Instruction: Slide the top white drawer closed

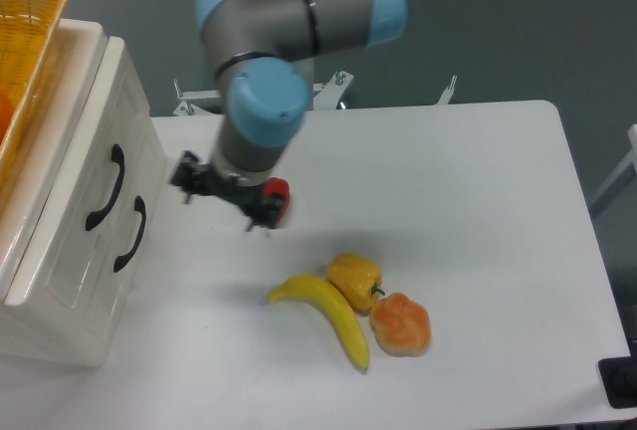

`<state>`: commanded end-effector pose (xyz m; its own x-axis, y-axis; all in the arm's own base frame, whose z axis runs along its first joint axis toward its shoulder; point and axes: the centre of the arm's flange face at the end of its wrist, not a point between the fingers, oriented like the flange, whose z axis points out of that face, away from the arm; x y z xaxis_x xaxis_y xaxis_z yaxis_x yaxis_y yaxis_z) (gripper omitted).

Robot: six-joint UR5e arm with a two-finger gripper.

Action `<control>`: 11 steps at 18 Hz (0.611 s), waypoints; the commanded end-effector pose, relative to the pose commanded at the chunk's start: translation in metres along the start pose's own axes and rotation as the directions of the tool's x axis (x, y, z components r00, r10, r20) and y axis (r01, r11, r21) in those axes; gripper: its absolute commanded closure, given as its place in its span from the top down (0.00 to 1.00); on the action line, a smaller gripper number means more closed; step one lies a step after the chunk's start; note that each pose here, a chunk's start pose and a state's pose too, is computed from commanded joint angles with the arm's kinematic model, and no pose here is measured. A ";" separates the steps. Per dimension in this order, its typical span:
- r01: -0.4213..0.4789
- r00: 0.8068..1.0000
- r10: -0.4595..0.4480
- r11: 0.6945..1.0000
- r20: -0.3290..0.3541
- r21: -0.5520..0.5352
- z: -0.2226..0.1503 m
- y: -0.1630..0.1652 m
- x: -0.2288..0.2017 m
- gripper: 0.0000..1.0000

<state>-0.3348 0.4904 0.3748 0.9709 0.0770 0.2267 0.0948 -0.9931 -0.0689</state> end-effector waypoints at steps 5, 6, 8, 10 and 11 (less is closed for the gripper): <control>-0.072 0.996 0.072 0.997 0.045 -0.020 -0.017 0.042 -0.061 1.00; -0.086 0.994 0.088 0.996 0.060 -0.039 -0.020 0.052 -0.073 1.00; -0.102 0.990 0.110 0.991 0.089 -0.089 -0.025 0.069 -0.091 1.00; -0.088 0.991 0.102 0.986 0.091 -0.144 -0.030 0.093 -0.111 1.00; -0.096 0.990 0.109 0.984 0.085 -0.149 -0.033 0.103 -0.122 1.00</control>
<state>-0.4506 0.3759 0.3724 0.9907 -0.0246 0.1342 -0.0323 -0.9979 0.0557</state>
